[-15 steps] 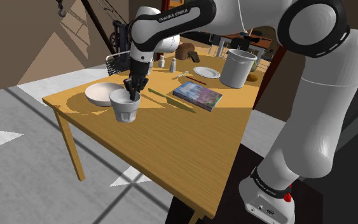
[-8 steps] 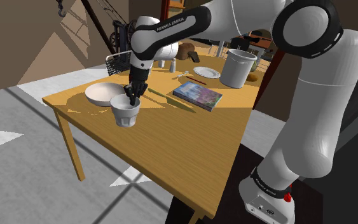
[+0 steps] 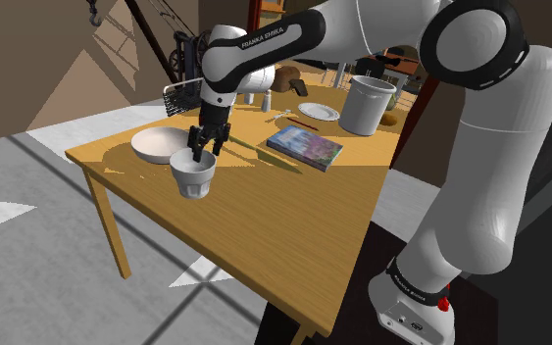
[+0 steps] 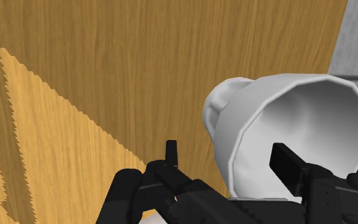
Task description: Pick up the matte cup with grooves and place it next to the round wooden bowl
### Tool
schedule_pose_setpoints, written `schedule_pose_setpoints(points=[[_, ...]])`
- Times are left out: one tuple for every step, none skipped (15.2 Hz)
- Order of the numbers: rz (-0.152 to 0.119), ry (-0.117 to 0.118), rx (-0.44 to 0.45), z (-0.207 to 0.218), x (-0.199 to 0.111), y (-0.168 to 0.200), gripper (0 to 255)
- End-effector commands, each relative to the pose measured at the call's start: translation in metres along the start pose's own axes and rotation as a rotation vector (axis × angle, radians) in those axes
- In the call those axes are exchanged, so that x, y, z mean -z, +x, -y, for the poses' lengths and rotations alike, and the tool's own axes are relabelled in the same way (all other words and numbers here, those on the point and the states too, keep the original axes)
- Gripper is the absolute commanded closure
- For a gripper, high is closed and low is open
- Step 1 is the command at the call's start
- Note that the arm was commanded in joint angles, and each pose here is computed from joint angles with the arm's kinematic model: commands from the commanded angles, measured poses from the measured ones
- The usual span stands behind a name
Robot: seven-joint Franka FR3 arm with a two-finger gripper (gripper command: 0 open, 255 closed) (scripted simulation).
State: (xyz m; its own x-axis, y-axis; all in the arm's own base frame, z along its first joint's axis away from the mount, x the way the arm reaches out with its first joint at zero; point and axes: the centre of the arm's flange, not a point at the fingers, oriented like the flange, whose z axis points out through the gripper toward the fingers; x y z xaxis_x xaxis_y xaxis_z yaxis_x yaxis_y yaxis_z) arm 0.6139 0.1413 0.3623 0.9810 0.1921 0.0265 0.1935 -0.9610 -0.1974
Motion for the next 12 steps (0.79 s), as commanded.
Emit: schedule_pose_setpoints(points=[[0.000,0.000,0.000,0.000,0.000,0.000,0],[0.000,0.000,0.000,0.000,0.000,0.000,0],[0.000,0.000,0.000,0.000,0.000,0.000,0],[0.000,0.000,0.000,0.000,0.013,0.000,0],[0.000,0.000,0.000,0.000,0.026,0.000,0],[0.000,0.000,0.000,0.000,0.040,0.000,0],[0.000,0.000,0.000,0.000,0.050,0.000,0],[0.000,0.000,0.000,0.000,0.050,0.000,0],[0.000,0.000,0.000,0.000,0.050,0.000,0],[0.000,0.000,0.000,0.000,0.050,0.000,0],[0.000,0.000,0.000,0.000,0.050,0.000,0],[0.000,0.000,0.000,0.000,0.050,0.000,0]])
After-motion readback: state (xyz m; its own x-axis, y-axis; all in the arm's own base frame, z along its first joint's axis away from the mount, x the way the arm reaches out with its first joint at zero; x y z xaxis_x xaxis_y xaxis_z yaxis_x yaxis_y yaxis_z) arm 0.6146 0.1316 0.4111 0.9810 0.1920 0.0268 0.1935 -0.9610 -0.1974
